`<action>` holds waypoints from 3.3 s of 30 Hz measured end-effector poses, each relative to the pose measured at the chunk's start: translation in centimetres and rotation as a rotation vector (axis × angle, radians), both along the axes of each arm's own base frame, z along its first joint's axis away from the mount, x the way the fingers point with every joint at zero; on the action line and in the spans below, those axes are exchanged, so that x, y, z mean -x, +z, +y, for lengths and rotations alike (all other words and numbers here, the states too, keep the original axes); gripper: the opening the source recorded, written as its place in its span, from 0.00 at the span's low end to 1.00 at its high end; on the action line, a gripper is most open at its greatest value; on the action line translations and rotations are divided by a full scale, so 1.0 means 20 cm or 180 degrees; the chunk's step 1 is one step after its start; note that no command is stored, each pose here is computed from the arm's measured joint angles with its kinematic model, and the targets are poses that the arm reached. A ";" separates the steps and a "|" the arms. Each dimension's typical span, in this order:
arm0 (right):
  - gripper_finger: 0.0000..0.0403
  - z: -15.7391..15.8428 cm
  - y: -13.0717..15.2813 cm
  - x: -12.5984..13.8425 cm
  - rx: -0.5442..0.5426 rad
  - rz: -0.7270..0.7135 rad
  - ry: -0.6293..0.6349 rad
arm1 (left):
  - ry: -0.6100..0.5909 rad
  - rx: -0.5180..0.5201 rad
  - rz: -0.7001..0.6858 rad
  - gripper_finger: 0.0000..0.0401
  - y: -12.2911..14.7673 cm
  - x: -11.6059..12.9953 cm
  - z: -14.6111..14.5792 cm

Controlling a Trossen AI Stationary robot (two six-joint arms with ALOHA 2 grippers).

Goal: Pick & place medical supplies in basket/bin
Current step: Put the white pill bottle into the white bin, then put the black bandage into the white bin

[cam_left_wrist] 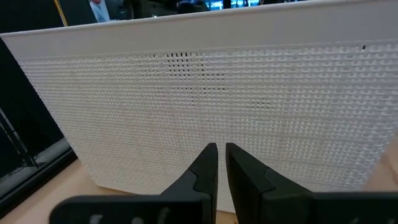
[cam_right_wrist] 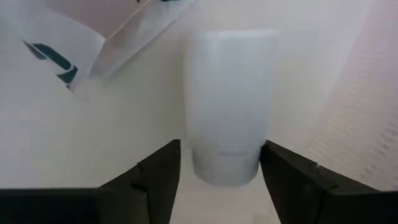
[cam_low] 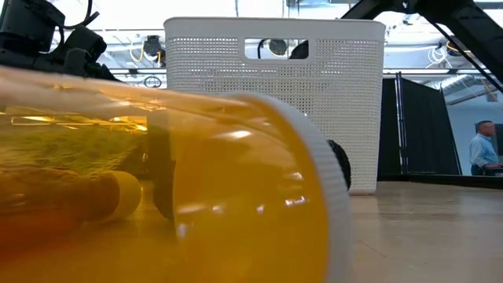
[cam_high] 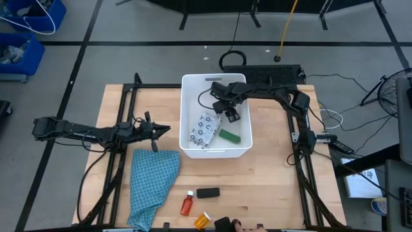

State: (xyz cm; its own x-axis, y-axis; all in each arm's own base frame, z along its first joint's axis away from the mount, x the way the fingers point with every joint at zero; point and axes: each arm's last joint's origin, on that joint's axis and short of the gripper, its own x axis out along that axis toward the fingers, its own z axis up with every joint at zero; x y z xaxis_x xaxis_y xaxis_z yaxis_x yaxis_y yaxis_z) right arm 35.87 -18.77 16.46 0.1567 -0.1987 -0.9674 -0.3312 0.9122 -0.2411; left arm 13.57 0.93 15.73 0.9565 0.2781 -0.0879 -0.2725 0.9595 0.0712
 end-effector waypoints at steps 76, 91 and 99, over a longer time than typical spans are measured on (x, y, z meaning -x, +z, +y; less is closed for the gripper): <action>0.00 0.93 0.20 1.13 -0.1290 -0.4336 -0.0017 | -0.0309 0.0845 -0.0220 0.09 0.02 -0.01 -0.02; 0.00 0.93 0.16 1.13 -0.1178 -0.4270 0.0093 | -0.0535 0.0633 0.0335 0.09 0.62 -0.22 -0.34; 0.00 0.93 0.16 1.13 -0.1166 -0.4285 0.0108 | -0.0484 0.0324 0.0809 0.09 0.75 -0.51 -0.66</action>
